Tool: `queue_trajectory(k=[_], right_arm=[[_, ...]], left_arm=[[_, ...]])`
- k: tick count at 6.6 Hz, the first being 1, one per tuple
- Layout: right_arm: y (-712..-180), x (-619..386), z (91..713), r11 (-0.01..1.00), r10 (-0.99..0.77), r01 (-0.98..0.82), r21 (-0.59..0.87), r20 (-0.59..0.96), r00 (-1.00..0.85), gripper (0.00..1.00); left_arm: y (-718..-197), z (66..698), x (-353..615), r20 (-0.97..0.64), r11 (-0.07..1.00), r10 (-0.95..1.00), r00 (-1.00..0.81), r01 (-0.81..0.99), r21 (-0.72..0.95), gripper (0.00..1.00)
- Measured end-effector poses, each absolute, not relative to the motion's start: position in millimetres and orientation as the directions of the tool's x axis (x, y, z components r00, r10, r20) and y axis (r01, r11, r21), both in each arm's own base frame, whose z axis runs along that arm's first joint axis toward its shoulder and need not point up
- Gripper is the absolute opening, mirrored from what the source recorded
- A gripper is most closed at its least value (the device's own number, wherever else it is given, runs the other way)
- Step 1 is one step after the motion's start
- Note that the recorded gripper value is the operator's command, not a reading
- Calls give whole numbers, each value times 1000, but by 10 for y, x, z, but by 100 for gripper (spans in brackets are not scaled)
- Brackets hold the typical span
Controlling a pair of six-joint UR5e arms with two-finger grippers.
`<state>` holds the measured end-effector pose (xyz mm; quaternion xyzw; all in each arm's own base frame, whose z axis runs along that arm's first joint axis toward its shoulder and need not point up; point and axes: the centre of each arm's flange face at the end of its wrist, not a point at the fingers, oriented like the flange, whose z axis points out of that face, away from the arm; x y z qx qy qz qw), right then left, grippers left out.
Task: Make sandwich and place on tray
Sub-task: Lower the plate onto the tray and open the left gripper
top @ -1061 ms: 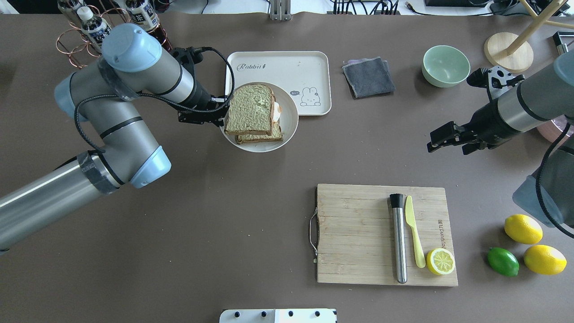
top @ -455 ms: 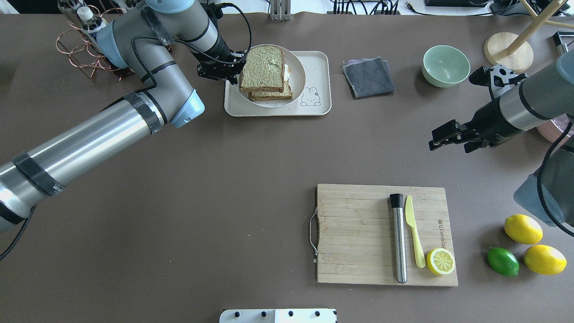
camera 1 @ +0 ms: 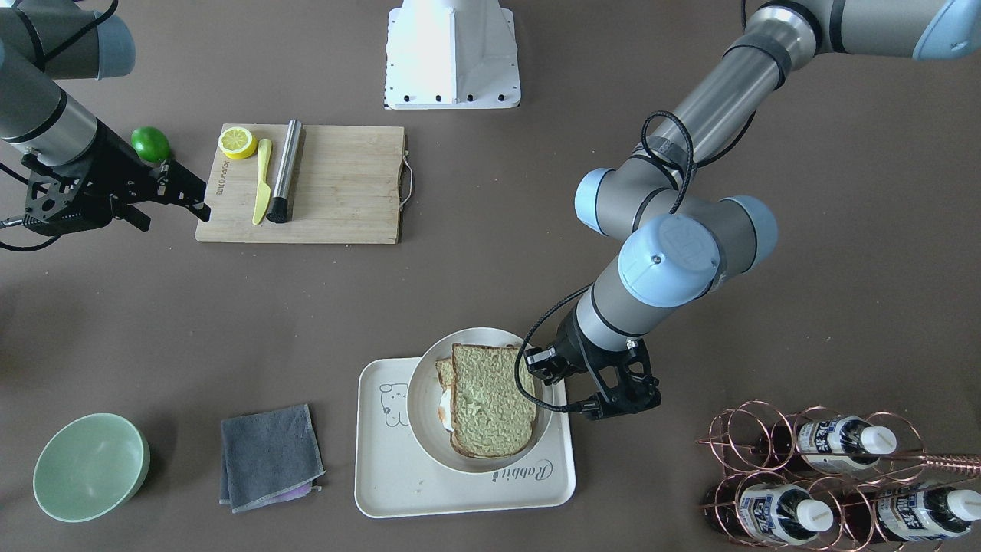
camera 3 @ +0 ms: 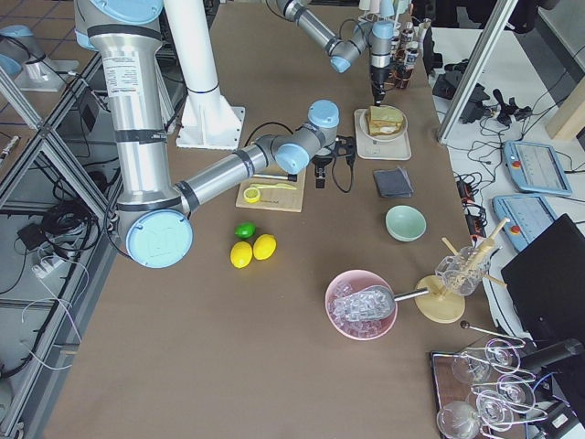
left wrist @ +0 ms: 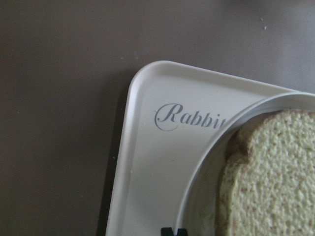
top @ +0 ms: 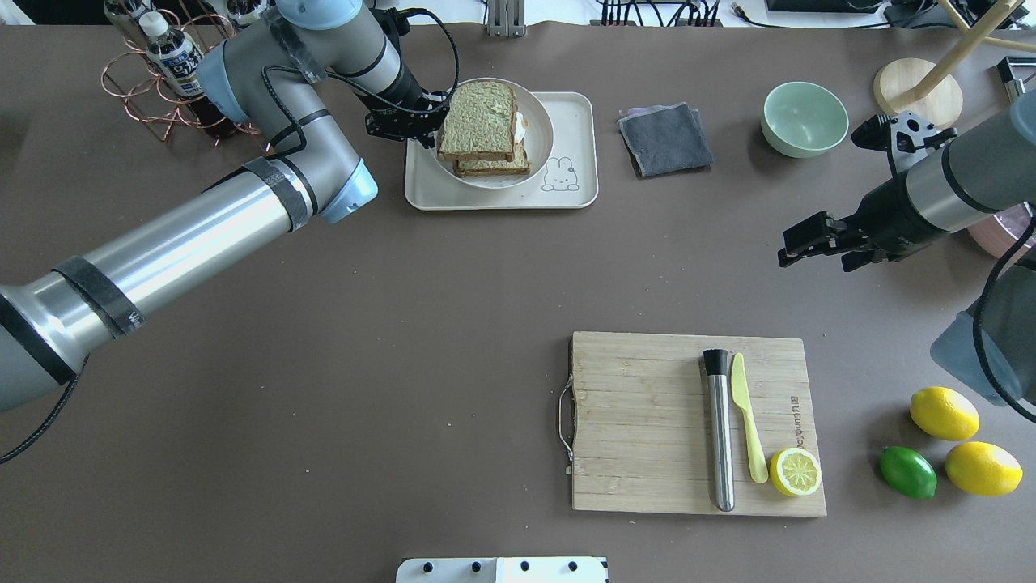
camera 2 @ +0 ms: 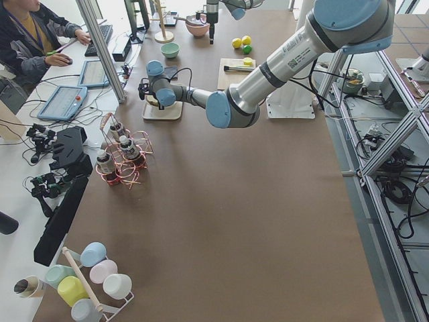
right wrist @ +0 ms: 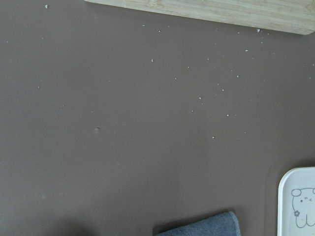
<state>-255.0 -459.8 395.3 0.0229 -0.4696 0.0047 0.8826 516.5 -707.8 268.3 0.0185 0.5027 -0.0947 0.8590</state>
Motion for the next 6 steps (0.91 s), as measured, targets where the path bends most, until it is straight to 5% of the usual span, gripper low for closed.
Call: queue_trajectory(k=[1,3,4,6], right_arm=[[-4599,-2545,3946,999,-14,-31,37,830,558,100],[-4597,-2541,3944,999,-14,-31,37,830,558,100],[-4595,-2544,3942,999,-14,-30,37,830,557,100],[-4600,-2560,3942,999,-15,-26,35,831,556,100]], left_arm=[[-7067,2711,5210,-869,982,-139,475,179,-59,0],[-7009,2723,5297,-873,984,-127,471,174,-50,46],[-6992,2729,5316,-875,984,-121,468,175,-43,59],[-6985,2712,5316,-878,983,-119,463,180,-38,64]])
